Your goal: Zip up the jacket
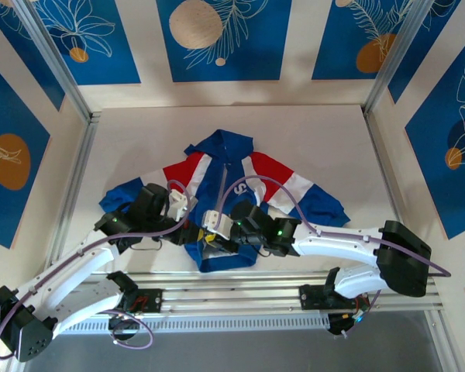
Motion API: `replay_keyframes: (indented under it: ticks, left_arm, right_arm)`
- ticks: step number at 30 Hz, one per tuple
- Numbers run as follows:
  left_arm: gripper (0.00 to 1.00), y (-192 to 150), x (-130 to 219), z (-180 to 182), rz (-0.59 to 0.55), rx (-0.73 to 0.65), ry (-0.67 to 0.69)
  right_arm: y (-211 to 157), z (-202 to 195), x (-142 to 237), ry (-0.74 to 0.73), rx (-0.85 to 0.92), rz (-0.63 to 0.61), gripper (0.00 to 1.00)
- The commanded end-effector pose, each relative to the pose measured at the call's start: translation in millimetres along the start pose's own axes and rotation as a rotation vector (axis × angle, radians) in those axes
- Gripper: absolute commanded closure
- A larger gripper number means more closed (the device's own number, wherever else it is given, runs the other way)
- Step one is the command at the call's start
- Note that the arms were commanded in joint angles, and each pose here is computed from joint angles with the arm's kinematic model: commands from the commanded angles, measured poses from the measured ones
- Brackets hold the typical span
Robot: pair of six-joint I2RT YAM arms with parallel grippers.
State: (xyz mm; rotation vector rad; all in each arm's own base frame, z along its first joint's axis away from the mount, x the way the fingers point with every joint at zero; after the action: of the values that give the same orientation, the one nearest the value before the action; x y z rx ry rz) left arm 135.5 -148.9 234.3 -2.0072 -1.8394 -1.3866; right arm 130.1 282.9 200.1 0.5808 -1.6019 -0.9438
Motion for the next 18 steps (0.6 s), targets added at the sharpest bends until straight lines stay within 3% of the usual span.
replay_keyframes:
  ticks: [1, 18]
  left_arm:
    - [1.00, 3.3, 4.4, -1.2, -0.007, -0.025, 0.001]
    - [1.00, 2.8, 1.6, -0.1, -0.002, -0.018, -0.011]
  right_arm:
    - [10.9, -0.6, 6.7, 0.010, 0.005, -0.036, 0.80]
    - [25.4, -4.8, -6.7, 0.009, 0.003, -0.056, 0.71]
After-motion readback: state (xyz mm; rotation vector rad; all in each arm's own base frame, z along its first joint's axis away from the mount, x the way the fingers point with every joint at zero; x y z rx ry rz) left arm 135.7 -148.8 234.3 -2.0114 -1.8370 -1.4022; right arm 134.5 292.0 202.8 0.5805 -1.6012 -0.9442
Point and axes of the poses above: each hand's point on the last joint's axis, 136 mm out from that joint toward the fingers, its own x axis back along the fingers, its own z axis along the line the jaws close on, y = z × x, the point moved 10 cm from there along x, back along the fingers, and after that the axes turned 4 degrees about -x, right-handed, at the moved point
